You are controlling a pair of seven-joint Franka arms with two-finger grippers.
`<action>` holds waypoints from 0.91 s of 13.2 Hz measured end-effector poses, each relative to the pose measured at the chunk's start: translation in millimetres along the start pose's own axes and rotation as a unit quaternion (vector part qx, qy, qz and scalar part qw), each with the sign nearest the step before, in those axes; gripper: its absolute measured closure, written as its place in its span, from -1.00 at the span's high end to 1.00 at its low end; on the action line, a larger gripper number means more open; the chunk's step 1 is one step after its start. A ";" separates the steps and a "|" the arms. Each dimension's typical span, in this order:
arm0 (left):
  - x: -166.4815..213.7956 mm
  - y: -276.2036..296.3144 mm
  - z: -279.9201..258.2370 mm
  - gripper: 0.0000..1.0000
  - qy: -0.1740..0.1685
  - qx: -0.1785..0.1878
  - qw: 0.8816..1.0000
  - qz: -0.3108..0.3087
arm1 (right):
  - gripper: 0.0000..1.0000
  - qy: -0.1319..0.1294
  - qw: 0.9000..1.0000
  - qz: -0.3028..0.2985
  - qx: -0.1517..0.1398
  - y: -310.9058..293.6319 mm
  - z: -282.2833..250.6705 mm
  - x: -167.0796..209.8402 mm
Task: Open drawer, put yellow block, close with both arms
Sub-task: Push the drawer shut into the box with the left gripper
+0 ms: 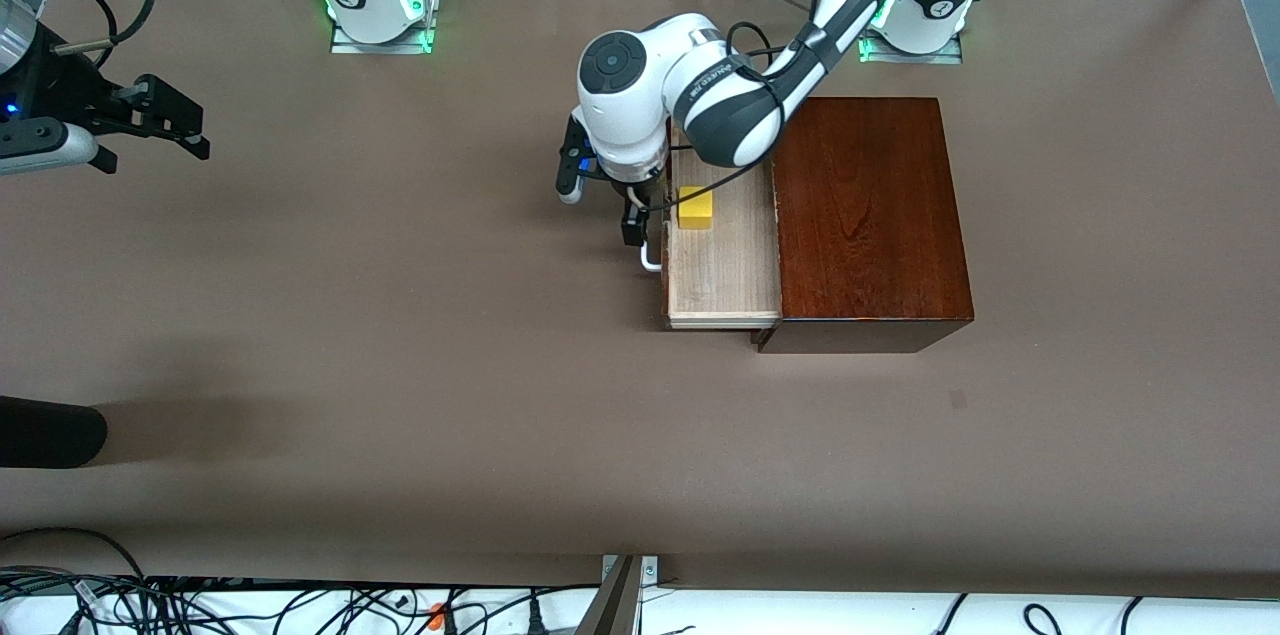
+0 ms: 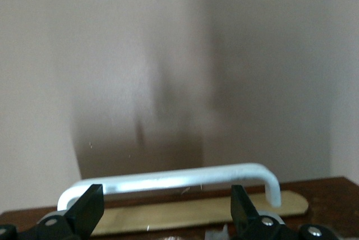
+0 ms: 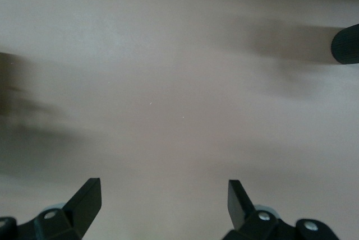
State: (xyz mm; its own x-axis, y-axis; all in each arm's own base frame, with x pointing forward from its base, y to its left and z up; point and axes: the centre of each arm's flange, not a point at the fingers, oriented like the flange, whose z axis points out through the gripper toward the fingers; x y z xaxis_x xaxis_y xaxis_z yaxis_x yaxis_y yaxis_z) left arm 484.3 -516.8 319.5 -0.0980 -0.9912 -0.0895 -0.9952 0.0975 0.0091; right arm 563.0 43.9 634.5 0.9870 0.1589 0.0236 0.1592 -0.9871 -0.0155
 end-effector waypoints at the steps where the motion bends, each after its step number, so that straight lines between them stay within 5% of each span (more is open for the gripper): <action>1: -2.9 -0.7 -0.5 1.00 -0.005 -0.003 1.000 -0.001 | 1.00 0.001 1.000 0.003 0.000 3.1 -0.4 -0.2; 8: -6.7 -0.5 -3.6 1.00 -0.019 -0.014 1.000 -0.011 | 1.00 -0.011 1.000 0.006 -0.001 6.1 14.9 7.7; 12: -51.6 -20.4 5.4 1.00 -0.062 -0.053 0.996 -0.041 | 1.00 -0.012 1.000 -0.003 -0.001 -5.2 18.1 10.6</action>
State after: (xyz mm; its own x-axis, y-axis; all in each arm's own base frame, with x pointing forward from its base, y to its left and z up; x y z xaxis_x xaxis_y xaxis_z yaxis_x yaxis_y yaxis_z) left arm 509.6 -467.2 318.5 -0.0216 -0.9762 -0.2157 -0.9948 -0.0006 0.1020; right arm 573.0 51.0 616.7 0.9861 0.1660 -0.0011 0.1660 -0.9860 -0.0138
